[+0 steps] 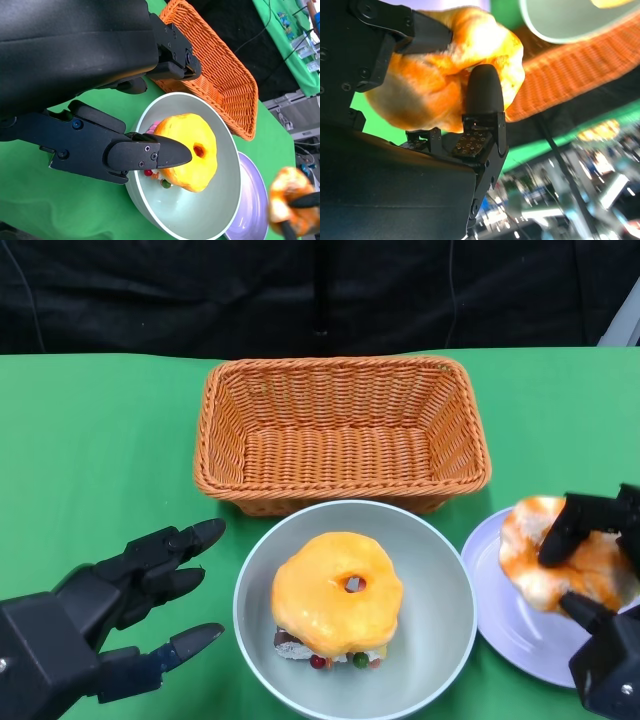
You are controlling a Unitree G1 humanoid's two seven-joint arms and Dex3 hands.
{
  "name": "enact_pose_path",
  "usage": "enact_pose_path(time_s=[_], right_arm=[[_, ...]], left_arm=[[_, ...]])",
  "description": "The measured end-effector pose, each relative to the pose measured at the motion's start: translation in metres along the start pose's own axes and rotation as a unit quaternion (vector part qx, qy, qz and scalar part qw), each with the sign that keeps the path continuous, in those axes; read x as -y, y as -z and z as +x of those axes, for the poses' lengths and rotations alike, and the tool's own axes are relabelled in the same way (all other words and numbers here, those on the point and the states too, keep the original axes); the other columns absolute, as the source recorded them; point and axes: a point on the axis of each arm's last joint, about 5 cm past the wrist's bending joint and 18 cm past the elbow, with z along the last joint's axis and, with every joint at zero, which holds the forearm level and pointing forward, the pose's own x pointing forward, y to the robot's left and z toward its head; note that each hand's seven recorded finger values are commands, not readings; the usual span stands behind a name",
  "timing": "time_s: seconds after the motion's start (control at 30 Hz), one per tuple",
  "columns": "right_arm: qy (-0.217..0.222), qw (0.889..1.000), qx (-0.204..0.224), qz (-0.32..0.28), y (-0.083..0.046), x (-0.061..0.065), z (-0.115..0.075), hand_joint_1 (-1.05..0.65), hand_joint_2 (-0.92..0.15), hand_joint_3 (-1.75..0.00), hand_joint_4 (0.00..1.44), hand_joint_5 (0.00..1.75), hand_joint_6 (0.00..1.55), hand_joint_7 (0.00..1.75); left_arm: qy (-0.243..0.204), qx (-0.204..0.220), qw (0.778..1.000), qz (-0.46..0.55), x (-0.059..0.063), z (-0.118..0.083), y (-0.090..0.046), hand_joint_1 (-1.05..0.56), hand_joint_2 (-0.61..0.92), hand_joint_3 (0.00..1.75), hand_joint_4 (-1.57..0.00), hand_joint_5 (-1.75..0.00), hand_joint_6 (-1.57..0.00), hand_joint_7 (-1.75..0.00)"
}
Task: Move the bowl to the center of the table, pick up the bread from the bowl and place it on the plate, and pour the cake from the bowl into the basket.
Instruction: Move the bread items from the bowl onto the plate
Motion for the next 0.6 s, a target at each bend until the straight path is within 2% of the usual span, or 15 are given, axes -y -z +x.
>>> enact_pose_path(time_s=[0.03,0.07,0.13,0.2,0.33,0.37,0.4,0.47,0.6], right_arm=[[-0.013,1.0,-0.007,-0.009,-0.001,0.001,0.0,-0.13,-0.49,-0.76,0.63,1.07,0.74,0.36],[-0.031,0.999,-0.016,-0.025,-0.002,0.003,0.001,-0.21,-0.66,-0.42,0.6,0.75,0.61,0.19],[-0.067,0.995,-0.034,-0.07,-0.003,0.006,0.001,-0.34,-0.83,-0.13,0.7,0.52,0.45,0.05],[-0.091,0.988,-0.041,-0.117,-0.004,0.008,0.001,-0.43,-0.9,-0.07,0.86,0.49,0.32,0.01],[-0.11,0.98,-0.047,-0.157,-0.006,0.01,0.0,-0.47,-0.92,-0.06,0.92,0.46,0.27,0.0],[-0.11,0.979,-0.049,-0.164,-0.007,0.01,0.0,-0.51,-0.92,-0.08,1.06,0.74,0.26,0.0],[-0.113,0.977,-0.05,-0.176,-0.008,0.01,0.0,-0.52,-0.92,-0.09,1.06,0.94,0.25,0.0],[-0.119,0.971,-0.055,-0.2,-0.009,0.01,0.0,-0.54,-0.92,-0.11,1.03,1.15,0.26,0.0],[-0.125,0.967,-0.057,-0.215,-0.012,0.01,-0.001,-0.55,-0.92,-0.12,0.98,1.26,0.26,0.01]], left_arm=[[0.0,0.0,1.0,0.0,0.0,0.0,0.0,-0.52,0.92,0.39,-0.22,-0.35,-0.31,-0.02],[0.0,0.0,1.0,0.0,0.0,0.0,0.0,-0.53,0.92,0.39,-0.22,-0.36,-0.31,-0.02],[-0.001,0.0,1.0,0.001,0.0,0.0,0.0,-0.52,0.92,0.39,-0.22,-0.36,-0.31,-0.02],[-0.001,-0.001,1.0,0.003,0.0,0.0,0.0,-0.52,0.92,0.38,-0.22,-0.37,-0.31,-0.02],[-0.002,-0.001,1.0,0.003,0.0,0.0,0.0,-0.52,0.92,0.38,-0.22,-0.37,-0.31,-0.02],[-0.002,-0.001,1.0,0.003,0.0,0.0,0.0,-0.53,0.92,0.38,-0.22,-0.37,-0.31,-0.01],[-0.002,-0.001,1.0,0.003,0.0,0.0,0.0,-0.53,0.92,0.38,-0.22,-0.37,-0.31,-0.01],[-0.002,-0.001,1.0,0.003,0.0,0.0,0.0,-0.53,0.92,0.39,-0.21,-0.38,-0.31,-0.01],[-0.002,-0.001,1.0,0.003,0.0,0.0,0.0,-0.52,0.92,0.39,-0.21,-0.38,-0.31,-0.01]])
